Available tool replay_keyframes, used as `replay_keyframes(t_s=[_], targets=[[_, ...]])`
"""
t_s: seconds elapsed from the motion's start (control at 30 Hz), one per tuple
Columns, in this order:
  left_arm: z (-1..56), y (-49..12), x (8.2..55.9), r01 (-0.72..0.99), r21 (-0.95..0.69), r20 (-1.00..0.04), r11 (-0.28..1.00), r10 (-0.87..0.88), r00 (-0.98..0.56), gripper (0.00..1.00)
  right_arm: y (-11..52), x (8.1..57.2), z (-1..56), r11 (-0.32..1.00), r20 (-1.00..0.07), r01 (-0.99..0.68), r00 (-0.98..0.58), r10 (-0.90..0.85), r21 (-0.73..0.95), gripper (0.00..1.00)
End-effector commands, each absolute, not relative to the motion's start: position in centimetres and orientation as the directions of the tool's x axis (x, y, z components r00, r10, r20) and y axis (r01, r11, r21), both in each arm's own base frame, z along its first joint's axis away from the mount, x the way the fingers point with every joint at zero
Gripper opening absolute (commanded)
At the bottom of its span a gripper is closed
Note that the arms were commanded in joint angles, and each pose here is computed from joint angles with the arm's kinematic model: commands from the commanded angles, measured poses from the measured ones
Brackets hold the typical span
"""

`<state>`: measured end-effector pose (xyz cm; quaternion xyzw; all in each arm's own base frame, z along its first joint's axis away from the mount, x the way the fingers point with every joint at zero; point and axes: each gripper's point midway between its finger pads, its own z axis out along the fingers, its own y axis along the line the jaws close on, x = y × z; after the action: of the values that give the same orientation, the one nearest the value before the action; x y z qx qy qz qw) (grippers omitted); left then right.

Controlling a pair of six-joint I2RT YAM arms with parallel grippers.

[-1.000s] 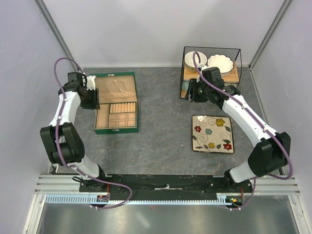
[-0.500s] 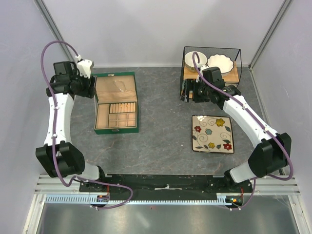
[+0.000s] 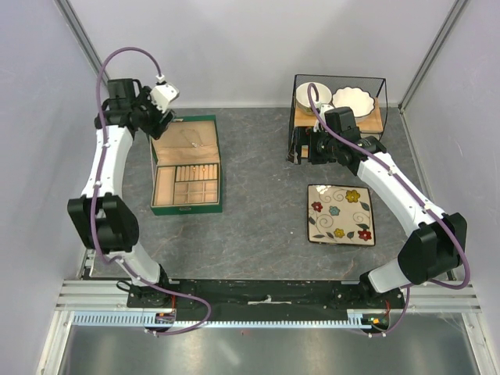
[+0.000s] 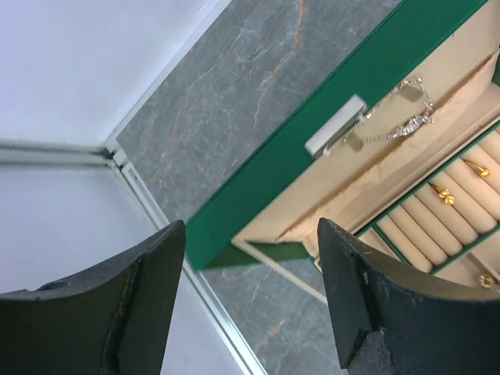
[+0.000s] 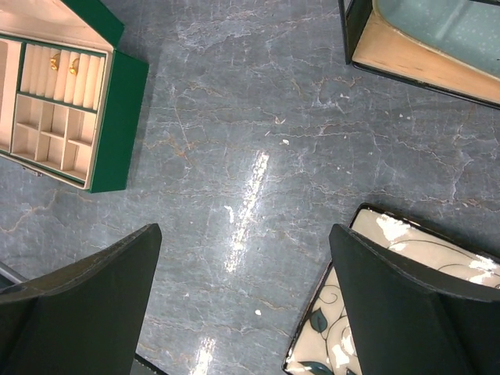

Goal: Organize the mixed jewelry

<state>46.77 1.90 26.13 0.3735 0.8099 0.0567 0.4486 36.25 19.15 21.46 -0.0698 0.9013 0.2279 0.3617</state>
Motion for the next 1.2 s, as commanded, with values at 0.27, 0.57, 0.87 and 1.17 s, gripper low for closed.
replay_keyframes(t_s=[0.27, 0.57, 0.87, 1.17], targets=[[24.7, 0.4, 51.3, 0.63, 0.604, -0.528, 0.489, 0.837, -0.143, 0.77, 19.3, 36.6, 21.8, 0.877, -0.714, -0.322, -0.7, 0.032, 0.355, 0.98], [23.2, -0.7, 47.6, 0.736, 0.527, -0.508, 0.426, 0.851, -0.129, 0.75, 19.1, 36.3, 22.2, 0.876, -0.724, -0.323, -0.689, 0.04, 0.357, 0.98], [22.2, -0.4, 41.9, 0.764, 0.502, -0.471, 0.404, 0.869, -0.15, 0.75, 18.8, 35.9, 22.9, 0.875, -0.738, -0.328, -0.673, 0.048, 0.355, 0.98], [20.0, -0.4, 35.5, 0.771, 0.465, -0.47, 0.435, 0.859, -0.202, 0.75, 18.9, 35.7, 23.3, 0.87, -0.742, -0.334, -0.668, 0.053, 0.362, 0.98]])
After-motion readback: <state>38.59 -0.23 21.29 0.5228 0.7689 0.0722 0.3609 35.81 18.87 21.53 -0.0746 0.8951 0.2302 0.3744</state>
